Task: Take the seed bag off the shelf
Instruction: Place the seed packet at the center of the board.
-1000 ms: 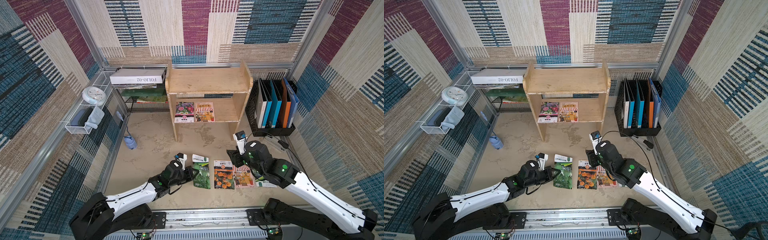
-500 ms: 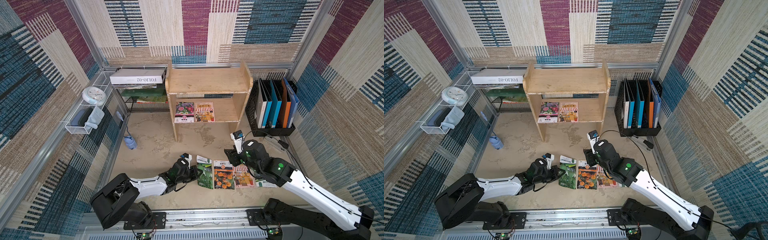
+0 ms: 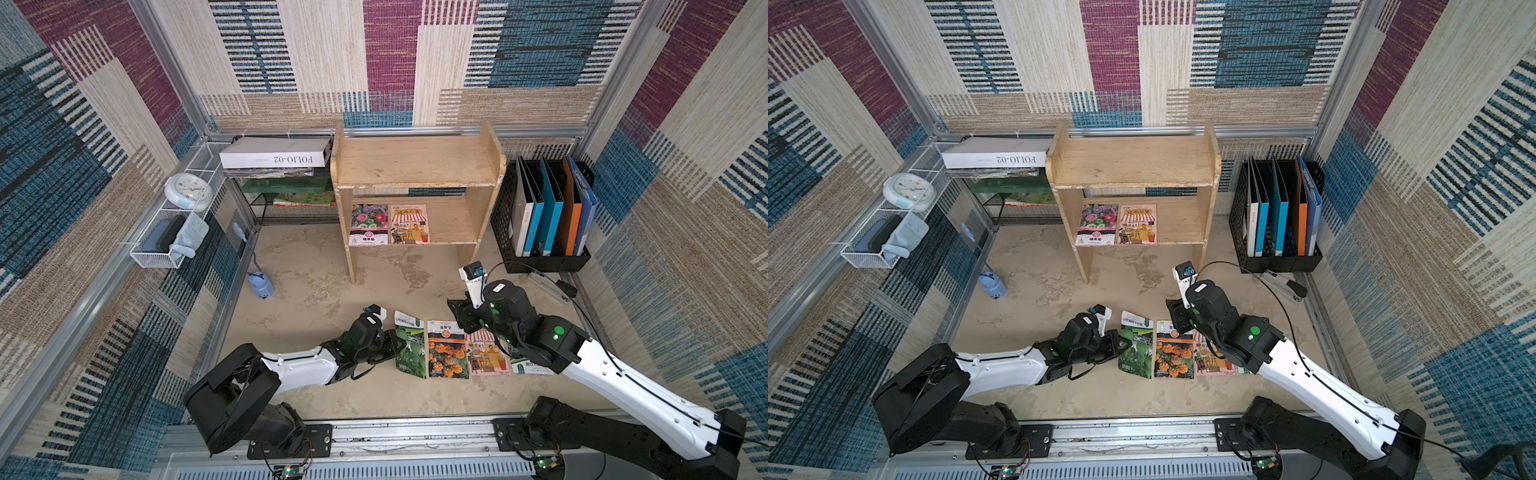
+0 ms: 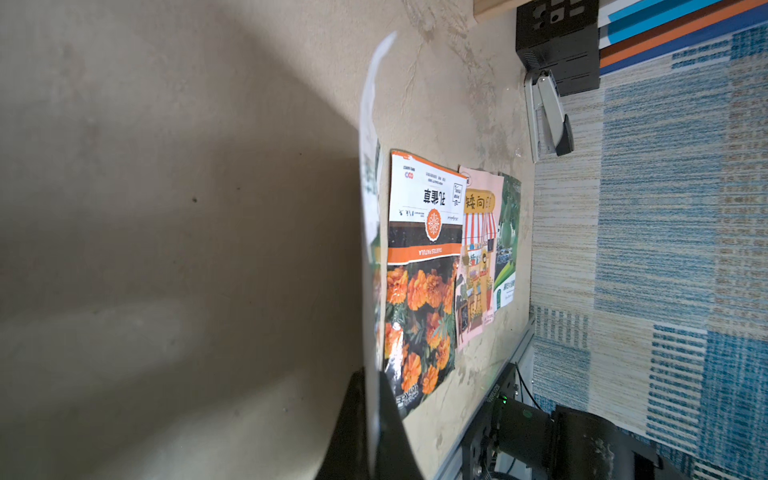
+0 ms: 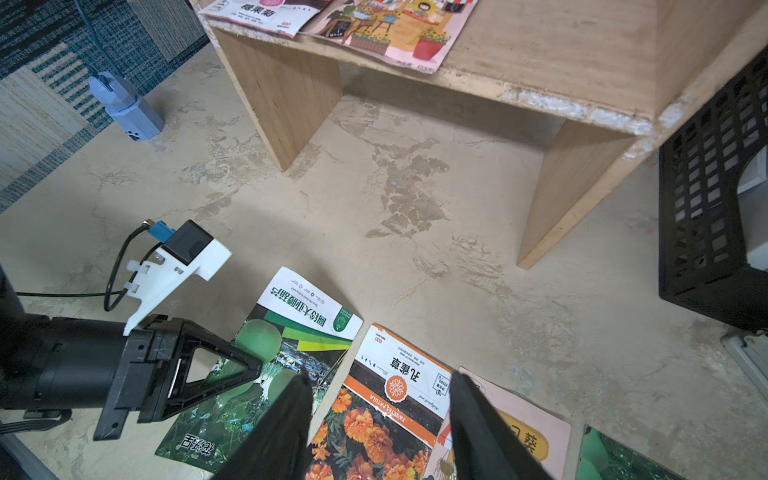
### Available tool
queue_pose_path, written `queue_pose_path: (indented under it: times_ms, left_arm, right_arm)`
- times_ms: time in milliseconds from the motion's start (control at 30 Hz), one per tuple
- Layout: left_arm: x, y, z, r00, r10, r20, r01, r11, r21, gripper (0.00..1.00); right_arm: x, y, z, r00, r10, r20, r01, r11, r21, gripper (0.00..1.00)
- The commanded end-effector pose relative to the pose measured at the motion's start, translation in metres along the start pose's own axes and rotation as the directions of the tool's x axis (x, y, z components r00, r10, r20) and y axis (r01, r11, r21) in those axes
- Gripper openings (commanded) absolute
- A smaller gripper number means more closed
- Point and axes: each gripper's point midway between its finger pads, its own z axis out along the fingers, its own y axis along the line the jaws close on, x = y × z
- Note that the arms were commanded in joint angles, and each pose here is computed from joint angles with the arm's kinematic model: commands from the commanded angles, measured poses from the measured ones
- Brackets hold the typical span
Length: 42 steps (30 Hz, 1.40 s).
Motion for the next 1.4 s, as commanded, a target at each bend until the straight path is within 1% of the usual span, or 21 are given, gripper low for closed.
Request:
queue_pose_path:
  times_ms: [0, 167, 367, 433, 633, 733, 967, 1100, 1267, 1367]
  left_arm:
    - [0.004, 0.004, 0.004, 1.0, 0.002, -0.024, -0.003, 1.0, -0.01, 0.0]
    - [0.005, 0.007, 0.01, 0.999, -0.01, -0.033, 0.009, 1.0, -0.013, 0.0]
    - [0.004, 0.013, 0.008, 1.0, -0.005, -0.026, 0.003, 0.998, -0.056, 0.01]
    - [0.003, 0.015, 0.006, 1.0, 0.004, -0.023, -0.006, 0.997, -0.075, 0.08]
    - [0.001, 0.021, 0.0, 1.0, 0.016, -0.015, -0.018, 0.991, -0.131, 0.37]
    - [0.002, 0.025, -0.001, 1.0, 0.015, -0.017, -0.017, 0.989, -0.146, 0.46]
    - [0.003, 0.032, 0.0, 1.0, 0.007, -0.02, -0.011, 0.983, -0.181, 0.57]
    - [0.001, 0.038, -0.005, 1.0, 0.016, -0.014, -0.018, 0.972, -0.233, 0.62]
    - [-0.01, 0.045, -0.022, 0.998, 0.055, 0.027, -0.044, 0.945, -0.323, 0.66]
    - [-0.021, 0.042, -0.042, 0.991, 0.114, 0.065, -0.082, 0.923, -0.376, 0.69]
  right_arm:
    - [-0.006, 0.003, 0.001, 1.0, 0.0, 0.024, 0.0, 1.0, -0.011, 0.57]
    - [-0.003, 0.003, 0.002, 1.0, -0.005, 0.011, 0.005, 1.0, -0.01, 0.57]
    - [0.0, 0.003, 0.005, 1.0, -0.009, 0.002, 0.009, 1.0, -0.009, 0.57]
    - [0.001, 0.003, 0.005, 1.0, -0.01, 0.0, 0.01, 1.0, -0.009, 0.57]
    - [0.003, 0.005, 0.009, 1.0, -0.016, -0.008, 0.016, 1.0, -0.013, 0.57]
    - [0.004, 0.006, 0.01, 1.0, -0.018, -0.009, 0.018, 1.0, -0.017, 0.57]
    - [0.004, 0.006, 0.011, 1.0, -0.02, -0.011, 0.019, 1.0, -0.017, 0.57]
    - [0.005, 0.004, 0.011, 1.0, -0.017, -0.012, 0.017, 1.0, -0.009, 0.58]
    - [-0.001, 0.005, 0.011, 1.0, -0.022, -0.001, 0.022, 1.0, -0.007, 0.58]
    - [-0.01, 0.009, 0.013, 0.998, -0.066, 0.006, 0.066, 0.998, -0.013, 0.58]
